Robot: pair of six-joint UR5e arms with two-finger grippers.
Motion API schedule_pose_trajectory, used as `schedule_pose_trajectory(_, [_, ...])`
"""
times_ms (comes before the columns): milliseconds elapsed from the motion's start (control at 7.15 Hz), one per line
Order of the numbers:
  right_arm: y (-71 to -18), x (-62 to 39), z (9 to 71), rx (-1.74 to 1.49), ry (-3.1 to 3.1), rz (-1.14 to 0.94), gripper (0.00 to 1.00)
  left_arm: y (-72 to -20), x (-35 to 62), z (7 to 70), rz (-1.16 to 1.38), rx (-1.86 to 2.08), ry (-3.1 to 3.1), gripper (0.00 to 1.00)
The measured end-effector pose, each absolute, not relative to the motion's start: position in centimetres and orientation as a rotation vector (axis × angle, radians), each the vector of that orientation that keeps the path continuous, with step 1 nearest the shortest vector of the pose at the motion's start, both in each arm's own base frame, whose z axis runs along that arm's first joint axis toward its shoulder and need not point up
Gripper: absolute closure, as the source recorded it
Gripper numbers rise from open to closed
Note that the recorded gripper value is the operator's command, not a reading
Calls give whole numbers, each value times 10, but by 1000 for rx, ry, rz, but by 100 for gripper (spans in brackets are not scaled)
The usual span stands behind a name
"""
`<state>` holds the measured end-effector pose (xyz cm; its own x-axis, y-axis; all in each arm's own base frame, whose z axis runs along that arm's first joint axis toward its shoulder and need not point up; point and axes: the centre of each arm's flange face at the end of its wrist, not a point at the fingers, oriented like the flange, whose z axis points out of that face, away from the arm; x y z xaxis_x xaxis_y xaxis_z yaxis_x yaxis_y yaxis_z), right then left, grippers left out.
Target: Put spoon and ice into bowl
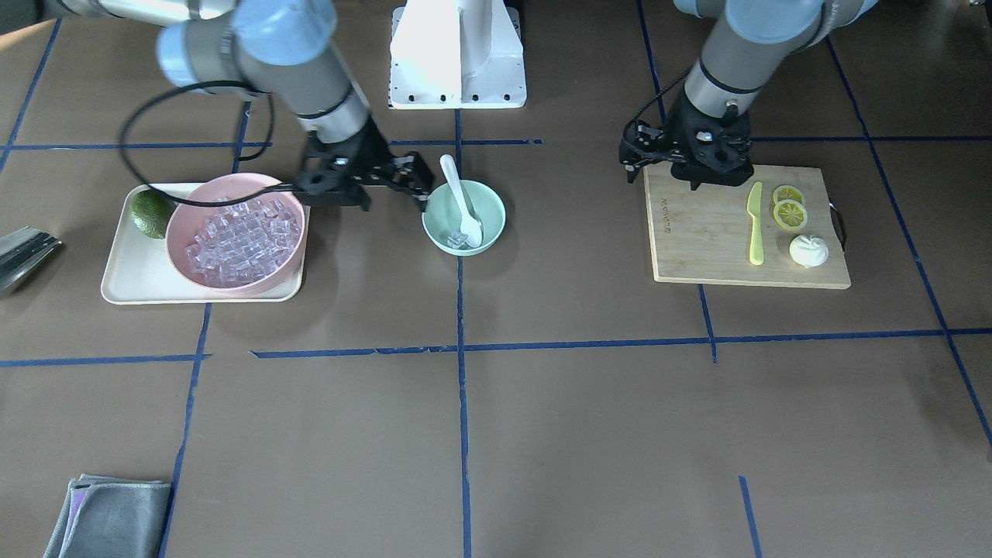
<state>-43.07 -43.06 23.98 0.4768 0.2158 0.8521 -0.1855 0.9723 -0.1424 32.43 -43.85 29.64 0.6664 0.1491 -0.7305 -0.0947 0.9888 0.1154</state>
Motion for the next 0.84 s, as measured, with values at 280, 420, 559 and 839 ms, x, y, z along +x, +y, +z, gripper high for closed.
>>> schedule_pose_trajectory(280, [-460,-309,316,-15,-1006,172,1,-457,268,348,213,102,772,0])
schedule_pose_trajectory(420, [-467,-255,362,11,-973,112,1,-466,229,379,257,108,752,0])
schedule_pose_trajectory(559, [-469,-206,407,43,-932,51,1,-475,186,413,294,108,743,0])
schedule_pose_trajectory(839, [-469,-126,468,66,-846,-59,1,-507,96,488,340,105,765,0])
